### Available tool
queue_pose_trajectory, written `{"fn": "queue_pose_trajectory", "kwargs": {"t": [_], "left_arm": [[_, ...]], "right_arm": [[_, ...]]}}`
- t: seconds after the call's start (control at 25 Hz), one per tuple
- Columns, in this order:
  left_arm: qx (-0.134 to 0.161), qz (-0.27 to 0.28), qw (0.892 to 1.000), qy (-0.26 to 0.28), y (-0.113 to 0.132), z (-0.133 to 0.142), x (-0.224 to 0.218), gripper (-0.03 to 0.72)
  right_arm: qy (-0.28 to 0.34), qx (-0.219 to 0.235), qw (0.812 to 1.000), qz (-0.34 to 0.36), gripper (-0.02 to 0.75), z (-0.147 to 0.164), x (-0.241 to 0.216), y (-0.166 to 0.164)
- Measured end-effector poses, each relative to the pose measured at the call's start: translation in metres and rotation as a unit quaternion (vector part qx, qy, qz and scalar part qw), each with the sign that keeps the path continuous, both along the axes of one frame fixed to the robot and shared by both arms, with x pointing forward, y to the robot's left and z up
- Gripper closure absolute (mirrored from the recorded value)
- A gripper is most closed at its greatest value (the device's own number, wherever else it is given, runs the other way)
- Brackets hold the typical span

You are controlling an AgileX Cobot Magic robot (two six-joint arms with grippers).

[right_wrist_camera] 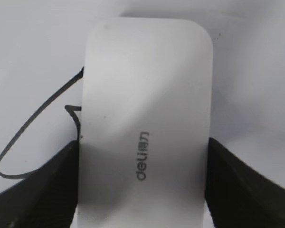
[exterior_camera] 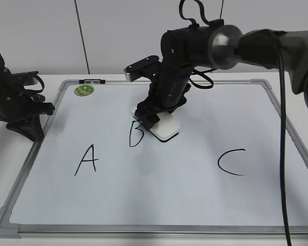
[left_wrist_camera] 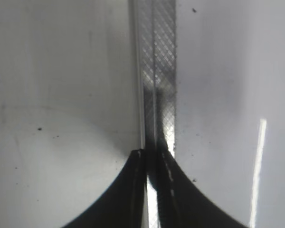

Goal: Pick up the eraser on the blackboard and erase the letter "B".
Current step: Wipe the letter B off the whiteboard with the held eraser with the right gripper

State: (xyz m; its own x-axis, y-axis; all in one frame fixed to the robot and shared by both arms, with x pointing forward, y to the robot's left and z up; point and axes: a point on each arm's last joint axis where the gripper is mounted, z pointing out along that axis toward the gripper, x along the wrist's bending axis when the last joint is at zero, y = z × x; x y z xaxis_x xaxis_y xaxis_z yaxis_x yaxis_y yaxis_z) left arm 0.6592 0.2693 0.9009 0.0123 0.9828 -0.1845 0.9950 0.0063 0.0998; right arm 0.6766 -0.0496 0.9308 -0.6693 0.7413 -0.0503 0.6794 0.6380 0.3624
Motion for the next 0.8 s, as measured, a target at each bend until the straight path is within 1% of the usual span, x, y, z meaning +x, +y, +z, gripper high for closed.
{"fn": "queue_pose_trajectory", "kwargs": {"t": [0.16,0.28,0.6,0.8], "left_arm": [[0.000,0.000,1.000,0.000,0.000,0.000,0.000,0.642],[0.000,0.000,1.000,0.000,0.000,0.000,0.000,0.642],[0.000,0.000,1.000,0.000,0.000,0.000,0.000,0.642],[0.000,0.000,1.000,0.000,0.000,0.000,0.000,0.642]], "right_arm": [[0.006,-0.003,1.000,0.002,0.193,-0.001,0.000,0.002],[0.006,-0.014,1.000,0.015,0.193,-0.001,-0.005,0.009],[0.011,-0.024,0.997,0.071,0.194,-0.001,-0.035,0.051],[0.013,-0.025,0.995,0.097,0.194,-0.002,-0.052,0.071]]}}
